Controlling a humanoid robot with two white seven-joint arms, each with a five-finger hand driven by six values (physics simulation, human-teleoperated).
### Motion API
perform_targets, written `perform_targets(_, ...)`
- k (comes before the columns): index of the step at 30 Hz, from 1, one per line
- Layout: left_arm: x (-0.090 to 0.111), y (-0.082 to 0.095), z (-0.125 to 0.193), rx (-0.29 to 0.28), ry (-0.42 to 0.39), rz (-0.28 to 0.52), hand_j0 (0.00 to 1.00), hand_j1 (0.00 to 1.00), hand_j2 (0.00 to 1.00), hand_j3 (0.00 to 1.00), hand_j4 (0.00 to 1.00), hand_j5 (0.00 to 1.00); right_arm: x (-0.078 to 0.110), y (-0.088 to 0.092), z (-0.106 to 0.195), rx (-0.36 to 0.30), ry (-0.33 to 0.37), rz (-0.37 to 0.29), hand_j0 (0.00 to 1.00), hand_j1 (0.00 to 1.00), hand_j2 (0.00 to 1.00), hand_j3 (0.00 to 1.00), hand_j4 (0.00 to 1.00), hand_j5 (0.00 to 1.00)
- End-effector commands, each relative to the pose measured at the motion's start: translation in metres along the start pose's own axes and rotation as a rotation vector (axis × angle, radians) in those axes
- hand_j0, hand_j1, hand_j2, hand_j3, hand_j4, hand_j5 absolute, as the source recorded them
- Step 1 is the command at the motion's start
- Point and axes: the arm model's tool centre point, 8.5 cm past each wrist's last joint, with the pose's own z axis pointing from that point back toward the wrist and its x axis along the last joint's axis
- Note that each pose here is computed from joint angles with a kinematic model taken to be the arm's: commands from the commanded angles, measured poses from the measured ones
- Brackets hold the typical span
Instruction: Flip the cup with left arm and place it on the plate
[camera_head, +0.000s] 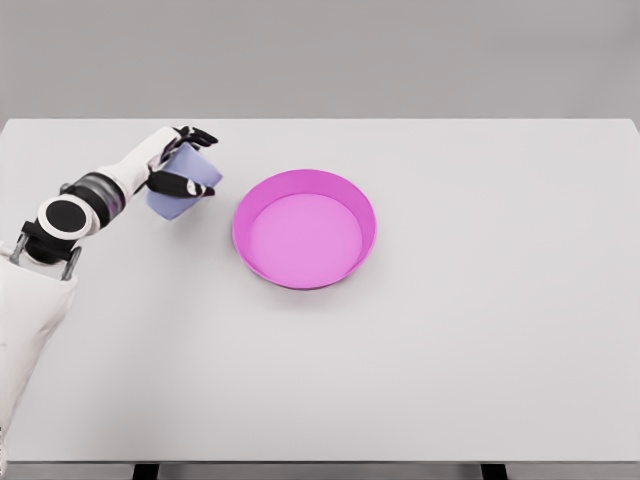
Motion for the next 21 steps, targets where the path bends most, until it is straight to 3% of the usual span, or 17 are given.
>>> perform_targets(1,0.009,0.003,0.000,0.019,-0.070,0.010,0.67,0.67,0.67,0.67,0.67,0.67,0.000,0.000,0.000,0.000,0.000,0.000,1.00,1.00,1.00,1.00,1.00,1.00)
perform_targets(4,0.010,0.002,0.003,0.027,-0.142,0.009,0.67,0.67,0.67,0.67,0.67,0.67,0.000,0.000,0.000,0.000,0.000,0.000,1.00,1.00,1.00,1.00,1.00,1.00)
perform_targets(8,0.021,-0.013,0.004,0.021,-0.279,0.000,0.63,0.63,0.63,0.63,0.63,0.63,0.000,0.000,0.000,0.000,0.000,0.000,1.00,1.00,1.00,1.00,1.00,1.00)
perform_targets(11,0.028,-0.015,0.005,0.020,-0.331,-0.004,0.63,0.63,0.63,0.63,0.63,0.63,0.000,0.000,0.000,0.000,0.000,0.000,1.00,1.00,1.00,1.00,1.00,1.00)
perform_targets(15,0.030,-0.022,0.008,0.001,-0.403,0.042,0.63,0.63,0.63,0.63,0.63,0.63,0.000,0.000,0.000,0.000,0.000,0.000,1.00,1.00,1.00,1.00,1.00,1.00)
perform_targets(21,0.037,-0.046,0.004,-0.048,-0.463,0.213,0.63,0.63,0.63,0.63,0.63,0.63,0.000,0.000,0.000,0.000,-0.001,0.000,1.00,1.00,1.00,1.00,1.00,1.00)
